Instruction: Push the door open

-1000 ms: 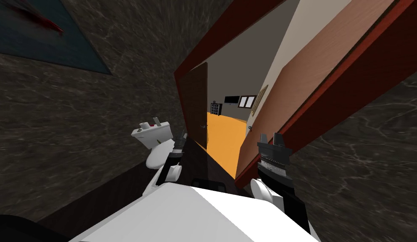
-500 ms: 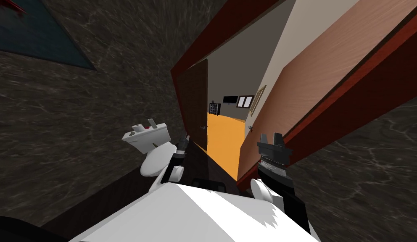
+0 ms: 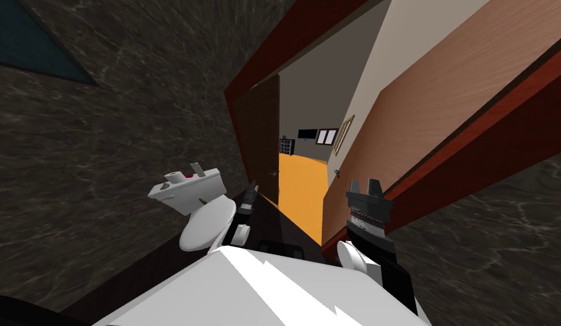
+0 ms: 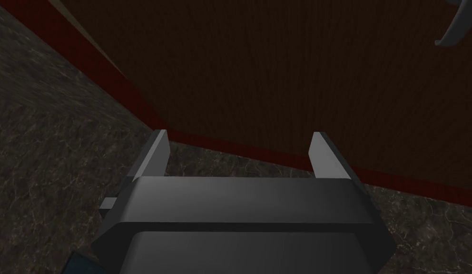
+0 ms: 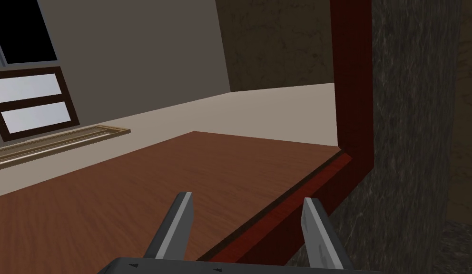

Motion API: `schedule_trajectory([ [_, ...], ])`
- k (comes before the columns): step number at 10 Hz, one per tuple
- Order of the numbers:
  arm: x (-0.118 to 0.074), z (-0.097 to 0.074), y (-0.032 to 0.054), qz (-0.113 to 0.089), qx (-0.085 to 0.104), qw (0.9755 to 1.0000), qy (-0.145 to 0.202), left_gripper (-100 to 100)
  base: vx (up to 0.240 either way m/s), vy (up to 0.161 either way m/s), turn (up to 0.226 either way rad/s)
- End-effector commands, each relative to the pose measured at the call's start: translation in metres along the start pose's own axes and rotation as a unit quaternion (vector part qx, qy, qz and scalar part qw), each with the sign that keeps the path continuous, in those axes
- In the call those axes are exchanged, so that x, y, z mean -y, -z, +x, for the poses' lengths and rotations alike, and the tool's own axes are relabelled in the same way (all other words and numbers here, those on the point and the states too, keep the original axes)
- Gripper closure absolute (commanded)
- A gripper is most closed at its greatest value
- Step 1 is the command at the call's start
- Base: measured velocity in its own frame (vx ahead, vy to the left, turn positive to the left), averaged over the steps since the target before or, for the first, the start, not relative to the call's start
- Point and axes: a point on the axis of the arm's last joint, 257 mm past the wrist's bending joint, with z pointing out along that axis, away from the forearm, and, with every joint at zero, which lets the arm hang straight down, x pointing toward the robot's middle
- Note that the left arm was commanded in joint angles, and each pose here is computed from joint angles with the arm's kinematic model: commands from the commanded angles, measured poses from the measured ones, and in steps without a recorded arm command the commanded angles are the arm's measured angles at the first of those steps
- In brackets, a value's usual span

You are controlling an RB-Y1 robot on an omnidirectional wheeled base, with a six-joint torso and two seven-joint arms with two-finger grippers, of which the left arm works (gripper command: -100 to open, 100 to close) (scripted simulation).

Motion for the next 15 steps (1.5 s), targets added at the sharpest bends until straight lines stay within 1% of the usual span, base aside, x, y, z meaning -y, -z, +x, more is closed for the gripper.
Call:
schedule_trajectory([
  [1,-0.013,0.007,0.0038,-0.011,-0.007,0.9999,0.006,-100,0.085,0.121,-0.084],
  [4,-0.038,0.021,0.0098,-0.032,-0.021,0.9992,0.016,-100,0.085,0.110,-0.092],
  [8,-0.069,0.040,0.0199,-0.059,-0.039,0.9971,0.028,-100,0.076,0.114,-0.085],
  [11,-0.091,0.054,0.0288,-0.079,-0.052,0.9949,0.037,-100,0.067,0.111,-0.081],
  [15,-0.117,0.072,0.0418,-0.104,-0.069,0.9910,0.046,-100,0.079,0.115,-0.082],
])
